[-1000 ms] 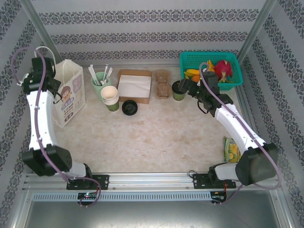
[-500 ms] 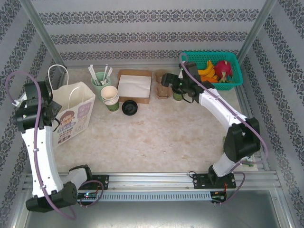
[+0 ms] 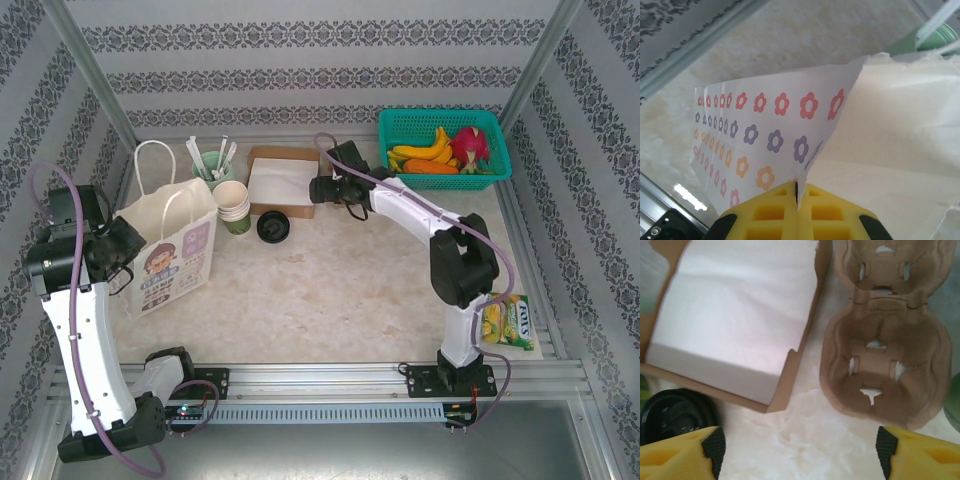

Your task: Pack the takeout coffee

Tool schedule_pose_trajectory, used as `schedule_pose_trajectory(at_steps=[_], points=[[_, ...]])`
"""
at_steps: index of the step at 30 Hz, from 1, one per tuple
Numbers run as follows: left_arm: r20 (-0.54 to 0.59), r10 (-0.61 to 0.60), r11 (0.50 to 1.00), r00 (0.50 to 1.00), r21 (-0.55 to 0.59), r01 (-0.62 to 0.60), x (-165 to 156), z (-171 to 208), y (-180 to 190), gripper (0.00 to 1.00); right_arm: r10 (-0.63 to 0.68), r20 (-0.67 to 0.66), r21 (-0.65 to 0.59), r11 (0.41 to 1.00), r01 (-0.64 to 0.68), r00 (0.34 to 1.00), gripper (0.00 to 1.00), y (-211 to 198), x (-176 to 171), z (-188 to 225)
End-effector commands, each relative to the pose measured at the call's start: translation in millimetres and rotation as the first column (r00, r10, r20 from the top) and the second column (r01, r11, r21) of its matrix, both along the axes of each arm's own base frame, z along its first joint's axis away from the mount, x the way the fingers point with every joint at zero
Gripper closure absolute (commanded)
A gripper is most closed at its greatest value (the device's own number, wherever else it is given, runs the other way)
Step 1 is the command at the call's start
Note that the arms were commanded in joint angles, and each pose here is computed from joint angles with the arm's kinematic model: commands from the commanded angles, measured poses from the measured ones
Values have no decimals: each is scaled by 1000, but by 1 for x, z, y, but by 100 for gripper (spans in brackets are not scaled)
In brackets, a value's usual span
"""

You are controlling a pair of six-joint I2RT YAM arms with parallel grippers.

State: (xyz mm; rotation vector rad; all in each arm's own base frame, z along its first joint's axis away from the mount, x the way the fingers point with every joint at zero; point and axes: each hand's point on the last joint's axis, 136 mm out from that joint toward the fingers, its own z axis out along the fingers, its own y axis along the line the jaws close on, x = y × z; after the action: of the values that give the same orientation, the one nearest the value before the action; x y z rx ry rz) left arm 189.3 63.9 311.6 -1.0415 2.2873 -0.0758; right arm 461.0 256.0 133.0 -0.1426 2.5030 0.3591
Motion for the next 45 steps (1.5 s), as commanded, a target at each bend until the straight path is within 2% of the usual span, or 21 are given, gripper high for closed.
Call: schedule_pose_trajectory(at_steps=[1, 5, 9, 15, 23, 27, 32, 38, 41, 45], points=[[29, -96, 995, 995, -12, 96, -8, 12, -16, 100, 104, -70, -127, 985, -113, 992, 27, -11, 3, -22], [43, -114, 993, 993, -15, 115, -10, 16, -20, 100, 138, -110, -204, 966, -159, 984, 40, -7, 13, -36], [93, -171, 982, 981, -71, 178, -3, 19, -34, 100, 131, -133, -260, 952, -163, 982, 50, -4, 21, -50], [163, -235, 952, 958, -163, 261, 13, 14, -54, 100, 104, -134, -316, 938, -142, 986, 58, -4, 34, -63], [182, -233, 936, 955, -225, 271, 20, 7, -61, 100, 110, -158, -331, 930, -157, 981, 74, 0, 34, -77], [160, -212, 946, 964, -213, 244, 21, 7, -55, 100, 119, -156, -334, 928, -166, 980, 81, 2, 28, -71], [163, -191, 953, 968, -207, 223, 24, 10, -51, 100, 99, -168, -318, 936, -149, 981, 84, 2, 10, -59], [203, -217, 935, 955, -238, 263, 34, 13, -58, 100, 71, -231, -242, 962, -128, 970, 86, 3, -22, -52], [228, -215, 916, 950, -291, 277, 37, 17, -66, 100, 121, -268, -206, 962, -180, 956, 87, 5, -47, -49], [247, -171, 904, 954, -346, 252, 33, 23, -71, 100, 221, -317, -237, 923, -303, 922, 87, -12, -87, -51]])
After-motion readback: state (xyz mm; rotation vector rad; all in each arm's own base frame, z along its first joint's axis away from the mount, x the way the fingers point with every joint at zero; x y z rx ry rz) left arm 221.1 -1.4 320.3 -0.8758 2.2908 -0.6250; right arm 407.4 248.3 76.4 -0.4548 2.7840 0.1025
